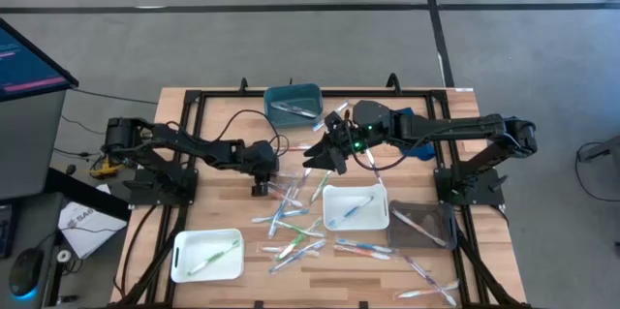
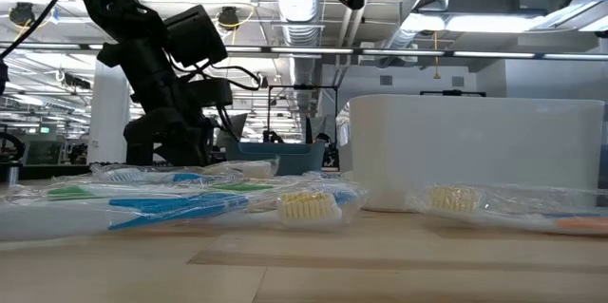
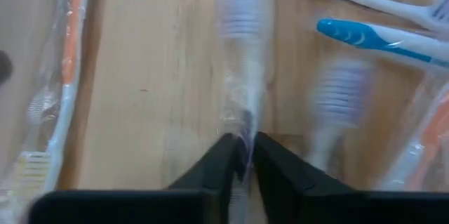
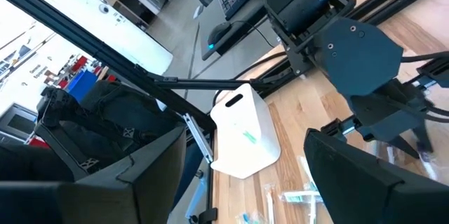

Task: Pick & Place Toothbrushes
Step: Put the violet toothbrush into the blue bin

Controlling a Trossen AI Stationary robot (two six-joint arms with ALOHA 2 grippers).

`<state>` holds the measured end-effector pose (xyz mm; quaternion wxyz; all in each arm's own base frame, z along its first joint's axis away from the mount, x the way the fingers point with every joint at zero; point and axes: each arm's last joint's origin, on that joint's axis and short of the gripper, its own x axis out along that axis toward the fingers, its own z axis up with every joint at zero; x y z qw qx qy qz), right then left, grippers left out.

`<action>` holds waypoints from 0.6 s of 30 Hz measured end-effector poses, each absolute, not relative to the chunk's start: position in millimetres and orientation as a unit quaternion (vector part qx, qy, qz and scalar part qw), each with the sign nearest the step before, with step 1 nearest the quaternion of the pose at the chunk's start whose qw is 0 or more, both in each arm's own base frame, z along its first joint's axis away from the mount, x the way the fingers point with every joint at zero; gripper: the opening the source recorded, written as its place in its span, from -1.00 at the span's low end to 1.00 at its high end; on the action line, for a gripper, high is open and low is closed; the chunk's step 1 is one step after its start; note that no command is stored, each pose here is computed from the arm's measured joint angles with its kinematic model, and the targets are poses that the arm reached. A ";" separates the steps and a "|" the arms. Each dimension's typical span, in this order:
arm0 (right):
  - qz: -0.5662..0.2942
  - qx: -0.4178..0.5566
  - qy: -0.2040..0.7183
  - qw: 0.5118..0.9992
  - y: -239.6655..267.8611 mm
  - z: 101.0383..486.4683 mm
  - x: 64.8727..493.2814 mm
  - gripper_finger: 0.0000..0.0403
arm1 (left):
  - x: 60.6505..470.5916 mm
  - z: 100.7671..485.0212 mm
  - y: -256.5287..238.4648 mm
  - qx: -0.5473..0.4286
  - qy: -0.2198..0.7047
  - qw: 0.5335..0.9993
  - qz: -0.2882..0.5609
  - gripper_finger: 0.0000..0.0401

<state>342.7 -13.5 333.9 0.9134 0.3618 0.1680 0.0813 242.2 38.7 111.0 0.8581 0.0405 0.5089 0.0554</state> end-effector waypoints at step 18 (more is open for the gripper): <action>0.081 0.370 0.168 0.910 -12.9 334.3 342.7 0.41 | 230.9 146.7 34.0 -0.035 0.450 0.882 0.135 -0.97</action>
